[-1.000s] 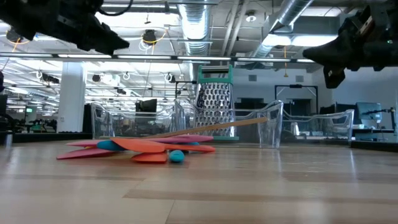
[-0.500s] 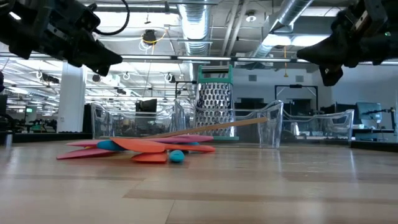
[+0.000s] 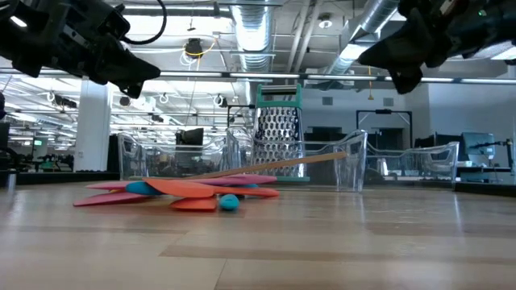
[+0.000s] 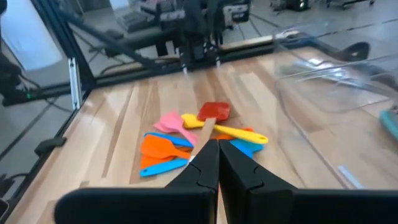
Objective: Pick & Place Kitchen Items
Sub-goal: Put the red spatula into the middle transparent bin
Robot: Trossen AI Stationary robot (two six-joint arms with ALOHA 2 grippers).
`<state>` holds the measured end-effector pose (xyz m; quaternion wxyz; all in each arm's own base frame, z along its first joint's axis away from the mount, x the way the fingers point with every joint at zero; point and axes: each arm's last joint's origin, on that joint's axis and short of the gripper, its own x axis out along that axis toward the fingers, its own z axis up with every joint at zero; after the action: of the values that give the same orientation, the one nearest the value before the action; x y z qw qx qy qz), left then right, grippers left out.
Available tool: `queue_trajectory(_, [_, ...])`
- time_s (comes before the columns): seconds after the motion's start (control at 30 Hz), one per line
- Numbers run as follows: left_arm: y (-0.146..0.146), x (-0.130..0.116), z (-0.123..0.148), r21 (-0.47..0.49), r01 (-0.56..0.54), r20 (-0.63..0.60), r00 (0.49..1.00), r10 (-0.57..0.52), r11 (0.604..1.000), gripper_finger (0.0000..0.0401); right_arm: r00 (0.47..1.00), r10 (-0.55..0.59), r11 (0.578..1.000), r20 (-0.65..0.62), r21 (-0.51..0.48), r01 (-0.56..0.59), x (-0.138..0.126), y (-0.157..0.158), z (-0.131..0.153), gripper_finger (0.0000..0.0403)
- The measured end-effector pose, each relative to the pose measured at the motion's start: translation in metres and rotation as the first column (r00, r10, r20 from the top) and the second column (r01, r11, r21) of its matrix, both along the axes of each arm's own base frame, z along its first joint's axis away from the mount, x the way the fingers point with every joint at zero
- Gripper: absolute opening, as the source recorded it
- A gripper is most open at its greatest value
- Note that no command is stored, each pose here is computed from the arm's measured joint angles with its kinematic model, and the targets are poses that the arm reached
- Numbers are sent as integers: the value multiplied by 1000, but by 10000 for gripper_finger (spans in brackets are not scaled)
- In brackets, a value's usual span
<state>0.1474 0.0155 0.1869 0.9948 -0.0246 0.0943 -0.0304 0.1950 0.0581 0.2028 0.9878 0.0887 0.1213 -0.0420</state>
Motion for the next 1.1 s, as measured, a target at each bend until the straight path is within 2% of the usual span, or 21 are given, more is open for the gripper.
queue_trajectory(0.13, [0, 0, 0, -65, -12, -4, 1000, 12, 998, 3, 999, 5, 1000, -52, -23, -6, 16, 10, -1, 0])
queue_trajectory(0.43, [0, 0, 0, -70, -14, -4, 1000, 13, 997, 3, 981, -79, 990, -178, -132, 56, 52, 32, -3, 0])
queue_trajectory(0.6, [0, 0, 0, -70, -14, -3, 1000, 13, 997, 3, 968, -68, 985, -240, -168, 28, 72, 48, 2, 0])
queue_trajectory(0.8, [0, 0, 0, -69, -14, -1, 1000, 13, 998, 3, 927, -100, 964, -361, -266, 1, 90, 70, 6, 0])
queue_trajectory(1.0, [0, 0, 1, -69, -13, 4, 1000, 13, 998, 3, 888, -124, 961, -442, -277, -4, 106, 83, 6, 0])
queue_trajectory(1.1, [0, 0, 1, -69, -13, 4, 1000, 13, 998, 3, 875, -45, 953, -482, -283, -106, 114, 86, 6, 0])
